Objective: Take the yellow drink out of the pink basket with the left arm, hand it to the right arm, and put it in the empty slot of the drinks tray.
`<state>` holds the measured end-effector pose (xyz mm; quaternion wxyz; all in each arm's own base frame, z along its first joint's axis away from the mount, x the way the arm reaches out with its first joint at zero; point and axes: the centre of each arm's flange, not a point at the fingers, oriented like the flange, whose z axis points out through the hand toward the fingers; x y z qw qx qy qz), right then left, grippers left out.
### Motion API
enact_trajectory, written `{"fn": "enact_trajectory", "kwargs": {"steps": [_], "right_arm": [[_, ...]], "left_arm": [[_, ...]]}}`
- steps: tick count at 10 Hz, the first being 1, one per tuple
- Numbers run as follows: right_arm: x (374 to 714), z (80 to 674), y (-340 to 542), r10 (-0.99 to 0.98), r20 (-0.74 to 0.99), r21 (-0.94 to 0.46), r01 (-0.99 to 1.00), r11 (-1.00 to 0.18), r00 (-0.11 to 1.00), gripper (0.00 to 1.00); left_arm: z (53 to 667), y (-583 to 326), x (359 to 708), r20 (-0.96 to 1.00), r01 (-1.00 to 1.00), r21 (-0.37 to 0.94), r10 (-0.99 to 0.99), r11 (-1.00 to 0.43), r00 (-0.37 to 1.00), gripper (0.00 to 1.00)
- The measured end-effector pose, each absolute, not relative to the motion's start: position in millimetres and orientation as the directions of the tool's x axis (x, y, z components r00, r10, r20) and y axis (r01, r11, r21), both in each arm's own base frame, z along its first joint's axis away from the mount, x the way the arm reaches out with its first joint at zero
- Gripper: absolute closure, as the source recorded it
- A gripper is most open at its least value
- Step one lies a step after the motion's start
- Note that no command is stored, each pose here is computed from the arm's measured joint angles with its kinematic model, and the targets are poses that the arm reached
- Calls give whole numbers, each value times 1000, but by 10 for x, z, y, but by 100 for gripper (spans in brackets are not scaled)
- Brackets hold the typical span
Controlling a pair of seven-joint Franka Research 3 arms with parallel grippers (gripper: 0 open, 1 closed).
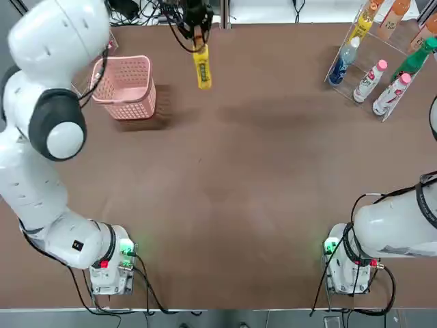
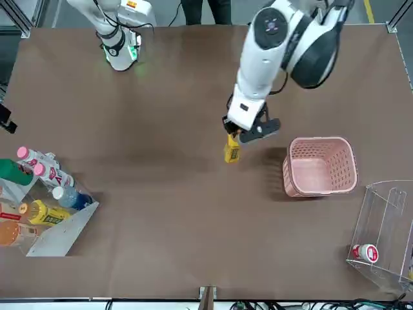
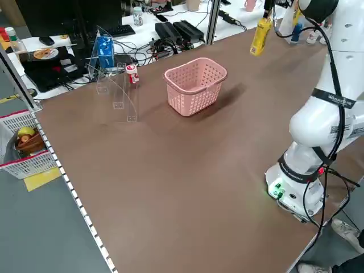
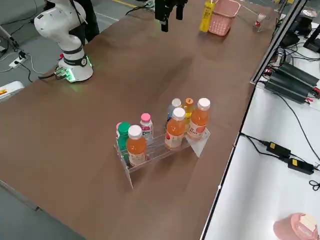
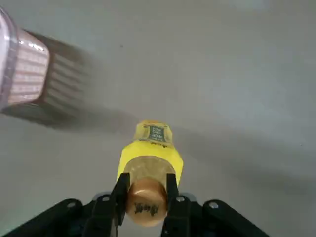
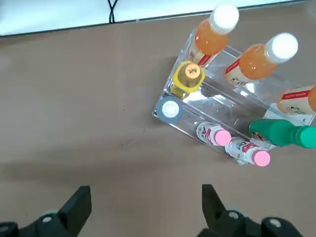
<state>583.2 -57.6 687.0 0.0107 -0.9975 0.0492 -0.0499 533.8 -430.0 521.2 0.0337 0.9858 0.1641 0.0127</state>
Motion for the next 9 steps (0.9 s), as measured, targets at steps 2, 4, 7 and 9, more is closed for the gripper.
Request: {"fn": "enact_trajectory", "kwargs": {"steps": [2, 4, 7, 9], "right_arm": [[5821, 6860, -575, -99, 88, -26, -97, -995, 991, 1], [5820, 6860, -586, -101, 88, -26, -99, -995, 991, 1], [5805, 6879, -696, -120, 92, -26, -118, -993, 988, 1], [5755, 6963, -901, -152, 109, -32, -149, -988, 982, 1]], "left_arm": [[4859, -4574, 5349, 36, 365, 75, 369, -928, 929, 66], [4520, -4726, 5425, 59, 417, 82, 423, -905, 904, 66], [4325, -4929, 5464, 59, 503, 105, 510, -858, 858, 66], [4277, -5037, 5459, 54, 549, 134, 559, -825, 827, 66]]}}
